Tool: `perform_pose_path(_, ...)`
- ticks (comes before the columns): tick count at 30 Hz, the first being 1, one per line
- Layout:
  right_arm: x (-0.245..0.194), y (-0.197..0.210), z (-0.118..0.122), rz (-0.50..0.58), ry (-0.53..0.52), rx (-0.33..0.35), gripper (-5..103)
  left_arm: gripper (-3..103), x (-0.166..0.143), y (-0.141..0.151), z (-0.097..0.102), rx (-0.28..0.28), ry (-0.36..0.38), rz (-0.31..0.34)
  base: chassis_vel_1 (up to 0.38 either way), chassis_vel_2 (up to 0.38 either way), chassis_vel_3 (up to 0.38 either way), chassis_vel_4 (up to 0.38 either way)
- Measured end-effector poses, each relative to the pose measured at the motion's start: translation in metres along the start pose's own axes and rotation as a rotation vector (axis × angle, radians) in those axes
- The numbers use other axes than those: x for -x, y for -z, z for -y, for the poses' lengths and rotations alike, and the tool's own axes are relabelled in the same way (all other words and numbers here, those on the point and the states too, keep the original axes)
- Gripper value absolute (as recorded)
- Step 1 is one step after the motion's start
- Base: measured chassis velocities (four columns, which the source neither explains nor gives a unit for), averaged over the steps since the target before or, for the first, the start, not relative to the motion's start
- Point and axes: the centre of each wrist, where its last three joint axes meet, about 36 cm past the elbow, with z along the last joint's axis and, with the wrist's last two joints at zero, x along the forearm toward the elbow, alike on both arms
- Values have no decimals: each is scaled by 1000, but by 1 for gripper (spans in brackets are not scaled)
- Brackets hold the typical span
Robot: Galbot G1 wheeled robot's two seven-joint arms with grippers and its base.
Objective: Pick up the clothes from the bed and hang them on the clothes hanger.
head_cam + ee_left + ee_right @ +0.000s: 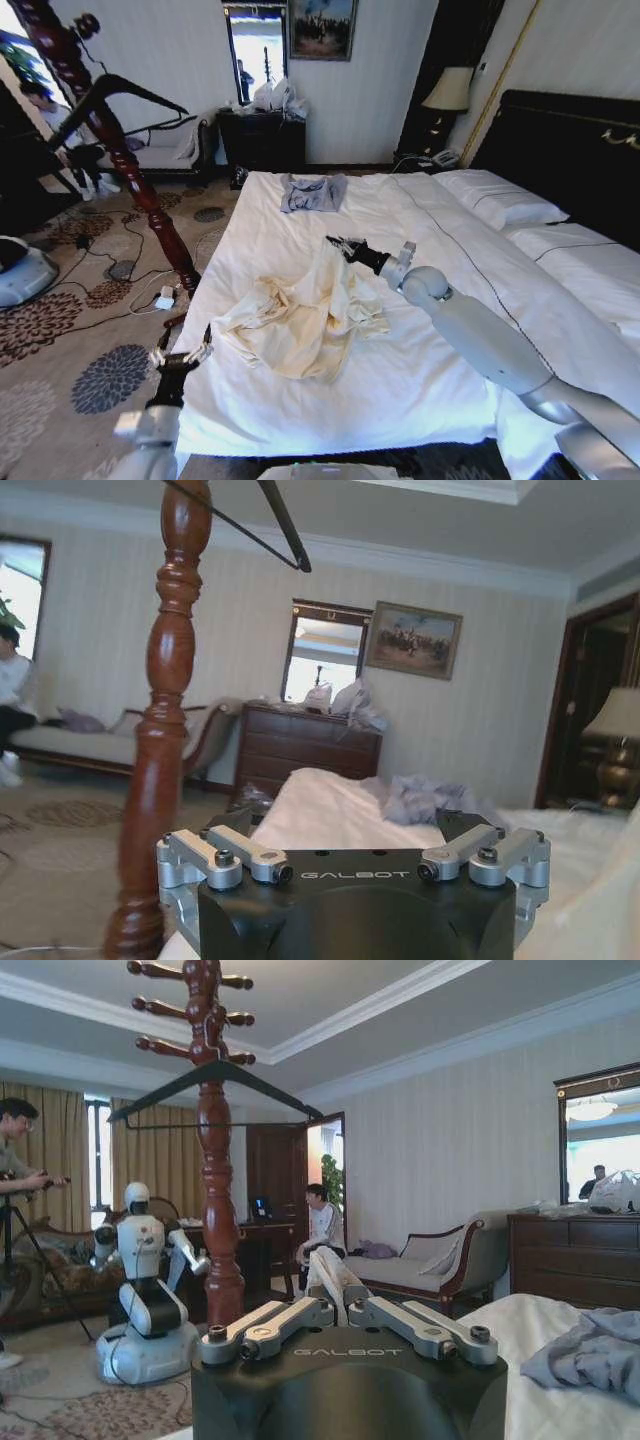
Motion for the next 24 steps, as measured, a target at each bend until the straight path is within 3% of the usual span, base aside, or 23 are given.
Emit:
perform_pose_path(2,-6,-2,-10,0,6,-1,1,100,26,14,-14,-14,-34,-67,0,0,0,0)
perform_pose_path(3,-6,-2,-10,0,6,-1,1,100,26,14,-14,-14,-34,-67,0,0,0,0)
perform_pose_path(6,-11,-4,-17,1,8,-9,1,100,60,12,-35,-25,-71,-158,0,0,0,0)
perform_pose_path(8,-14,-5,-17,2,3,-13,1,100,82,10,-43,-81,-93,-193,0,0,0,0)
perform_pose_path(9,-14,-5,-17,2,3,-13,1,100,82,10,-43,-81,-93,-193,0,0,0,0)
perform_pose_path(11,-16,-7,-16,-3,-2,-17,1,100,102,9,-49,-146,-107,-211,0,0,0,0)
perform_pose_path(12,-17,-12,-15,-14,-9,-21,1,100,127,7,-50,-228,-124,-231,0,0,0,0)
perform_pose_path(13,-18,-14,-14,-20,-14,-26,1,100,139,4,-49,-267,-132,-244,0,0,0,0)
perform_pose_path(14,-18,-14,-14,-20,-14,-26,1,100,139,4,-49,-267,-132,-244,0,0,0,0)
perform_pose_path(16,-19,-18,-13,-31,-18,-37,1,100,160,-3,-42,-346,-144,-280,0,0,0,0)
perform_pose_path(18,-19,-23,-12,-44,-20,-44,1,100,185,-10,-23,-446,-165,-347,0,0,0,0)
perform_pose_path(20,-19,-25,-12,-49,-21,-45,1,100,191,-12,-17,-467,-160,-378,0,0,0,0)
perform_pose_path(23,-18,-30,-10,-59,-25,-49,1,100,210,-28,5,-509,-106,-548,0,0,0,0)
perform_pose_path(24,-18,-30,-10,-59,-25,-49,1,100,210,-28,5,-509,-106,-548,0,0,0,0)
